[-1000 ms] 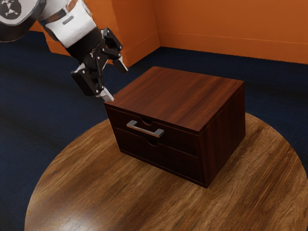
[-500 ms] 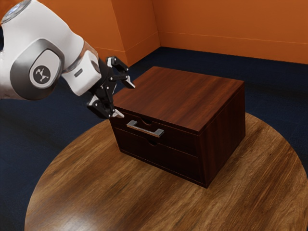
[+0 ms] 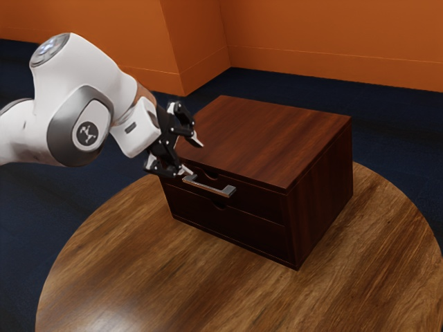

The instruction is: Pull the drawer handle with one arm to open the drawer

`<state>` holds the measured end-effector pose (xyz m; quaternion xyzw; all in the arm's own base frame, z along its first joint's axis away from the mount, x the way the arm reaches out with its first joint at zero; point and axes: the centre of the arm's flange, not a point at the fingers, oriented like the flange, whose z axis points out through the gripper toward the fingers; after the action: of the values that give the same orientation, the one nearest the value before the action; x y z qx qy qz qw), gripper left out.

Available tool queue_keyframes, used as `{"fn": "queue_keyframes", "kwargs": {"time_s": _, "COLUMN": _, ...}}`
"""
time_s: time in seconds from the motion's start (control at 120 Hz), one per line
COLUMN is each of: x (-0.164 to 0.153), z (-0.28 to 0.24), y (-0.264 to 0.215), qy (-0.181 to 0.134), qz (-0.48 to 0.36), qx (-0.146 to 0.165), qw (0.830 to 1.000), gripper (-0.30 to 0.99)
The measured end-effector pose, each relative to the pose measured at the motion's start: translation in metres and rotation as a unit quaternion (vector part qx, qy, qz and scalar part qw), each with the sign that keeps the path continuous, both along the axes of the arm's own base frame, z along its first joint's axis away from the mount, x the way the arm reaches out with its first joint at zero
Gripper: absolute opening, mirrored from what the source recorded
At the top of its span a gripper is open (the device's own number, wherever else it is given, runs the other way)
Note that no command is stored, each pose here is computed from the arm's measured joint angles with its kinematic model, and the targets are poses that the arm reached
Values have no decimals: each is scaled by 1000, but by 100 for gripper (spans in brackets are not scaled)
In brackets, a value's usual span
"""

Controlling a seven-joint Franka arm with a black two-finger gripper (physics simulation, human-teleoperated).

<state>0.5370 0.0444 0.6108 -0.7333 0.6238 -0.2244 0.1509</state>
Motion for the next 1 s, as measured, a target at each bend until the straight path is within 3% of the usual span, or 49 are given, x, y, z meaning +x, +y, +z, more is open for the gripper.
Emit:
{"fn": "queue_keyframes", "kwargs": {"time_s": 0.167, "x": -12, "z": -15, "y": -1, "qy": 0, "qz": 1, "qx": 1, "qw": 1000, "gripper": 36}}
{"fn": "queue_keyframes", "kwargs": {"time_s": 1.0, "x": -2, "z": -52, "y": -11, "qy": 18, "qz": 27, "qx": -16, "qw": 999, "gripper": 28}}
